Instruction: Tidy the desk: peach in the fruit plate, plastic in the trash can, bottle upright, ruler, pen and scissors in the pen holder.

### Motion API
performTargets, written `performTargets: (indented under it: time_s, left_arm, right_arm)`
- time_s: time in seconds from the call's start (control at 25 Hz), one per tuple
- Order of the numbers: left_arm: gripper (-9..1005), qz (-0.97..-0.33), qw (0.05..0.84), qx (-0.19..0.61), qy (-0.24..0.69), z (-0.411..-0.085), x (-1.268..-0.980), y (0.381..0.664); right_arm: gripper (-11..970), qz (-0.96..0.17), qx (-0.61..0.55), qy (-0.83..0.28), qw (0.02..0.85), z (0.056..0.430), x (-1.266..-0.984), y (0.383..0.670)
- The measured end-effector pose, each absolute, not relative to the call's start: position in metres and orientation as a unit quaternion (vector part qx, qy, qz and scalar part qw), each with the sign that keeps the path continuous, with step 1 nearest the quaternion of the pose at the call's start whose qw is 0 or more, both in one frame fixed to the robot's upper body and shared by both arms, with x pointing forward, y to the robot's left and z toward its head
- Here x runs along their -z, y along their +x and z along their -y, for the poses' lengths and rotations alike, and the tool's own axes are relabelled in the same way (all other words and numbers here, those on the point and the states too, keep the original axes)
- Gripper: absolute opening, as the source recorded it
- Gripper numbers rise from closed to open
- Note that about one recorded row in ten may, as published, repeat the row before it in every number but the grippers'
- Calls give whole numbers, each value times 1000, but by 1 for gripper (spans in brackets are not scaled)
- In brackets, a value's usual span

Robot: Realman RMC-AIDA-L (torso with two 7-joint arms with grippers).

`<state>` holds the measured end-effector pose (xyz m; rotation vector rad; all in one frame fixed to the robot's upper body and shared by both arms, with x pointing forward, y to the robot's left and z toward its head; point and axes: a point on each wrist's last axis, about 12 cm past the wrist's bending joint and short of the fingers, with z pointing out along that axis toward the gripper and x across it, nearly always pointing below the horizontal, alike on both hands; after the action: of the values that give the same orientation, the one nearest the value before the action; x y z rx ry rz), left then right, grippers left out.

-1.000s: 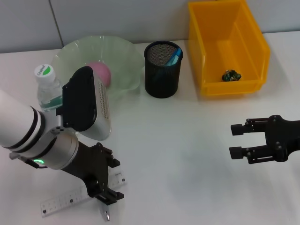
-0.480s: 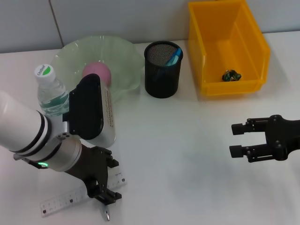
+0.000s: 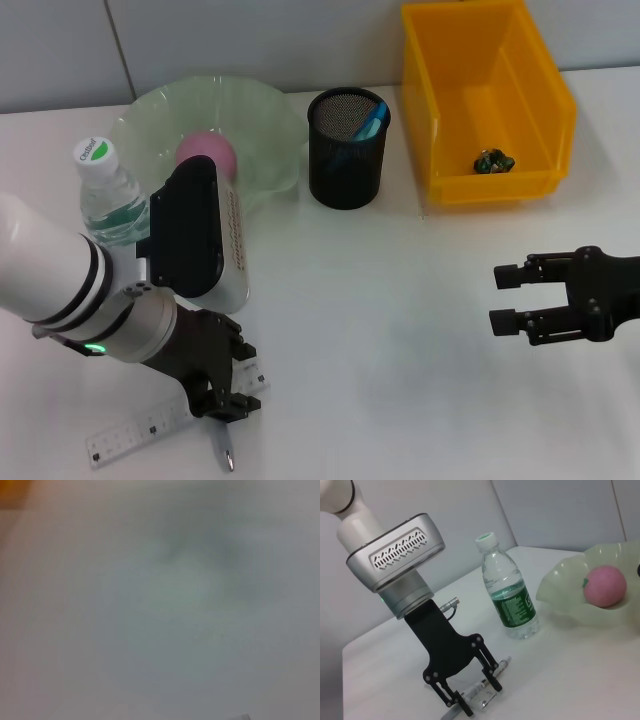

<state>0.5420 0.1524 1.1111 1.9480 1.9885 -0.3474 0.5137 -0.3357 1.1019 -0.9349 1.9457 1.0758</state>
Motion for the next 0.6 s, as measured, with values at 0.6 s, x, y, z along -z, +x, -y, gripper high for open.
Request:
performTargets:
  time_s: [0.6]
  left_arm:
    - [486, -698, 165, 121, 686, -151, -1110, 540]
  right_arm:
    - [765, -754, -417, -359, 358, 337, -1103, 515]
